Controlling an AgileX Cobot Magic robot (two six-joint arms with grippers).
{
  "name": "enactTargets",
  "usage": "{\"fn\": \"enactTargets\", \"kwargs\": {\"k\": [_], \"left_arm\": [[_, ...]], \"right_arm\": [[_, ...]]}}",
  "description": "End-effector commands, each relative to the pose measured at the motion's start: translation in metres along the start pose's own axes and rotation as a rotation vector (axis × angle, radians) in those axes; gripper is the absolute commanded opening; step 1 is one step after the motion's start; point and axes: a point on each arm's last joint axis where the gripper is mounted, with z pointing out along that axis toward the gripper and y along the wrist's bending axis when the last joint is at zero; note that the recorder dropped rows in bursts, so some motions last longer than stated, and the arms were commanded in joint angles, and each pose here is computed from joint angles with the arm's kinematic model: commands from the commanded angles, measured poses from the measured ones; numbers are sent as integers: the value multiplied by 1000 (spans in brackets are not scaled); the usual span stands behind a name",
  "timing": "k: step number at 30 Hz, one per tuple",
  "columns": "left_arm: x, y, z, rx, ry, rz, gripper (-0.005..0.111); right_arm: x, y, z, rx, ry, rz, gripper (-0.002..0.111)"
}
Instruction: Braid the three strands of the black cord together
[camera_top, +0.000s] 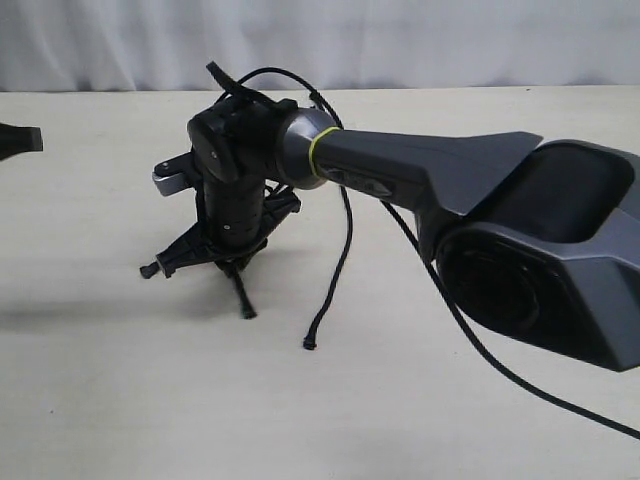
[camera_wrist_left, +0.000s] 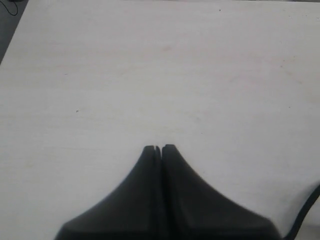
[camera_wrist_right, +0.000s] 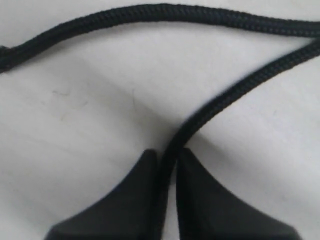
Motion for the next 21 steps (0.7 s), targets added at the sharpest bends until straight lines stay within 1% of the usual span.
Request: {"fn": "enactTargets", "kwargs": {"k": [1, 4, 7, 12, 16, 21], "left_arm": [[0, 0, -1, 11, -9, -11, 0], [0, 0, -1, 11, -9, -11, 0], [0, 0, -1, 11, -10, -11, 0], [0, 0, -1, 11, -9, -13, 0], [0, 0, -1, 11, -9, -13, 0], [0, 0, -1, 11, -9, -13, 0]], "right_arm": [[6, -2, -3, 10, 67, -69, 4], [4, -10, -26, 24, 64, -85, 4], [3, -25, -61, 71, 52, -80, 4], [1, -59, -105, 159, -21, -55, 4], [10, -86, -120, 173, -18, 0, 4], [26, -124, -126, 191, 24, 81, 4]]}}
